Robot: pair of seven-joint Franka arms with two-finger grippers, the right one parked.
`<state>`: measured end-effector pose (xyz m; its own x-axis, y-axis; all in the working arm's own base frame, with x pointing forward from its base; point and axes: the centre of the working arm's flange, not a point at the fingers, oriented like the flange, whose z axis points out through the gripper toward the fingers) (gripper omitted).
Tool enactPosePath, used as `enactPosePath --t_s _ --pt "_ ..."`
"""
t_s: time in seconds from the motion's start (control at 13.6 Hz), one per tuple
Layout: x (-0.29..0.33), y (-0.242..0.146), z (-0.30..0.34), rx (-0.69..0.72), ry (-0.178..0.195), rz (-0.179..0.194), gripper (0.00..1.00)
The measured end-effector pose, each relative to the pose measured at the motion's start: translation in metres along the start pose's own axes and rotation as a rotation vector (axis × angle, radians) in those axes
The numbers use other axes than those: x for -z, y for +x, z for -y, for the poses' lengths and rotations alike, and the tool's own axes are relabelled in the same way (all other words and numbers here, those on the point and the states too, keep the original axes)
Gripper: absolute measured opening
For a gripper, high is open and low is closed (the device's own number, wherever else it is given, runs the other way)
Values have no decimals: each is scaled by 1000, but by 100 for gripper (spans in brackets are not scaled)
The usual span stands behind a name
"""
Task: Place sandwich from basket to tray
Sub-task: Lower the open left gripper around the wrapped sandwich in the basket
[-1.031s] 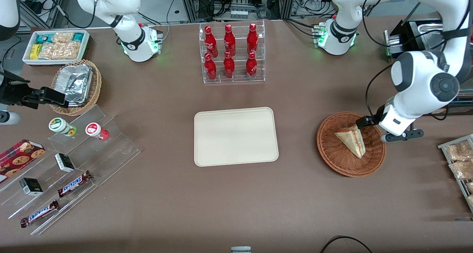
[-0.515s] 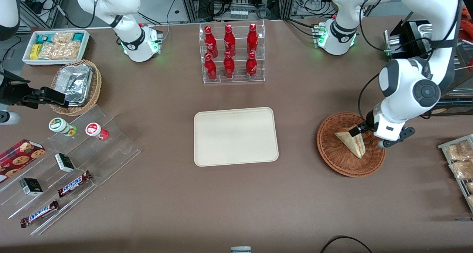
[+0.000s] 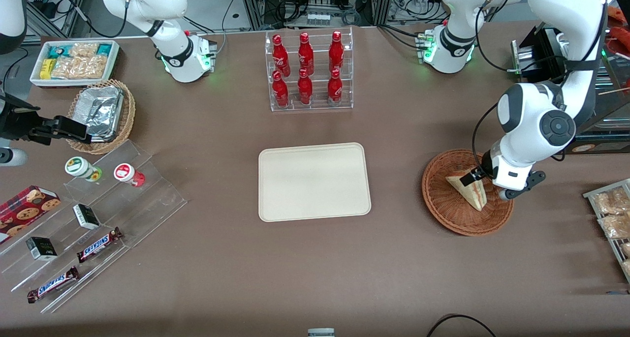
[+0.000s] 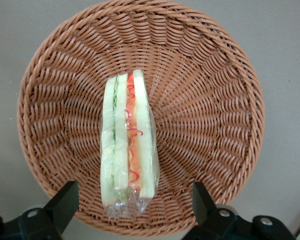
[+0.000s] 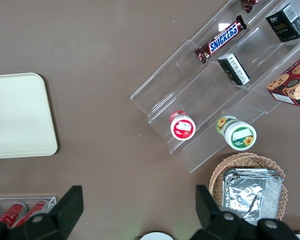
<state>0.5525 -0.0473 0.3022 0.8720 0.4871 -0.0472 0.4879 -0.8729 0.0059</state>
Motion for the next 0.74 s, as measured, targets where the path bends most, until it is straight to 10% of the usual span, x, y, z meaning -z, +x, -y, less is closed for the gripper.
enactPosePath --t_s 0.74 --pt "-45 2 7 43 -15 -19 98"
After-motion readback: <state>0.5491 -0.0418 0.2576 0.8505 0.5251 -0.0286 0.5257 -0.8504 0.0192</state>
